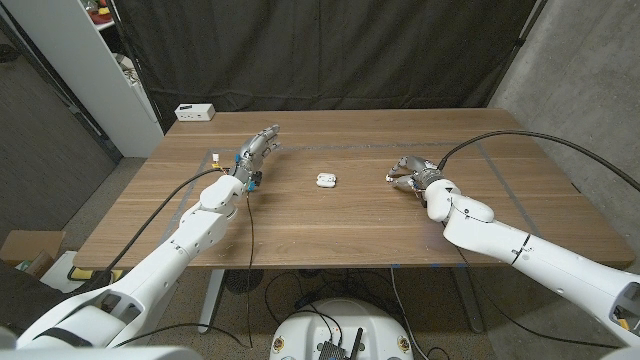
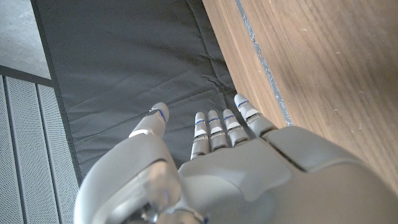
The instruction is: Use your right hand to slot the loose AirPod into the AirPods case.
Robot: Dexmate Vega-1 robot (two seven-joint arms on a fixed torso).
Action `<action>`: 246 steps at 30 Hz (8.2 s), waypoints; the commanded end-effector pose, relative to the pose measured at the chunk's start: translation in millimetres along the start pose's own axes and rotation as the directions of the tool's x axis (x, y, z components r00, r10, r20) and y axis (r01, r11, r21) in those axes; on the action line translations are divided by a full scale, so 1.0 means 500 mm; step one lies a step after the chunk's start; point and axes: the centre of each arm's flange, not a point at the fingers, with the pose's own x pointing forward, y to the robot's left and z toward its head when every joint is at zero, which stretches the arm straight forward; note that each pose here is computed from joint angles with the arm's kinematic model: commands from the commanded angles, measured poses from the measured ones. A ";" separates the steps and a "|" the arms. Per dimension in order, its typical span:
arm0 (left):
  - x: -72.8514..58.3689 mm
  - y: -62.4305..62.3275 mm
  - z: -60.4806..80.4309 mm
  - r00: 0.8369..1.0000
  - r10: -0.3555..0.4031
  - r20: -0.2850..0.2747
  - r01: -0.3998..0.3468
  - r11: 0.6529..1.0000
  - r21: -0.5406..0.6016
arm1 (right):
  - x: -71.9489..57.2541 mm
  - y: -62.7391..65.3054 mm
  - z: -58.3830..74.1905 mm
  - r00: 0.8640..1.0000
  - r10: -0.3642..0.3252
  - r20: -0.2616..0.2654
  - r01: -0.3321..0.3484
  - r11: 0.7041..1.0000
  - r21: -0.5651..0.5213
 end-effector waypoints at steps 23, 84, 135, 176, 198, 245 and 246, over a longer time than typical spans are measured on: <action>0.007 0.003 -0.007 1.000 0.018 -0.017 -0.019 1.000 -0.012 | 0.036 0.002 -0.005 1.000 0.009 -0.010 -0.009 0.999 0.042; 0.029 0.022 -0.008 0.999 -0.043 -0.028 0.043 0.999 0.002 | -0.012 -0.024 0.089 0.994 0.045 0.100 -0.056 0.992 0.114; 0.038 0.006 -0.023 0.998 -0.064 -0.016 0.064 0.998 -0.002 | -0.001 -0.054 0.289 0.939 0.319 0.132 -0.331 0.940 0.086; 0.034 0.029 -0.003 0.998 -0.059 -0.025 0.060 0.998 0.026 | 0.049 0.001 0.291 0.904 0.289 0.315 -0.384 0.873 0.300; 0.028 0.031 -0.001 0.998 -0.055 -0.033 0.056 0.998 0.033 | 0.057 0.024 0.309 0.884 0.256 0.391 -0.363 0.902 0.232; 0.043 0.013 0.019 0.998 -0.054 -0.041 0.056 0.997 0.059 | 0.108 0.051 0.292 0.867 0.215 0.449 -0.302 0.944 0.132; 0.043 0.013 0.019 0.998 -0.054 -0.042 0.056 0.997 0.059 | 0.108 0.052 0.291 0.868 0.213 0.449 -0.301 0.944 0.133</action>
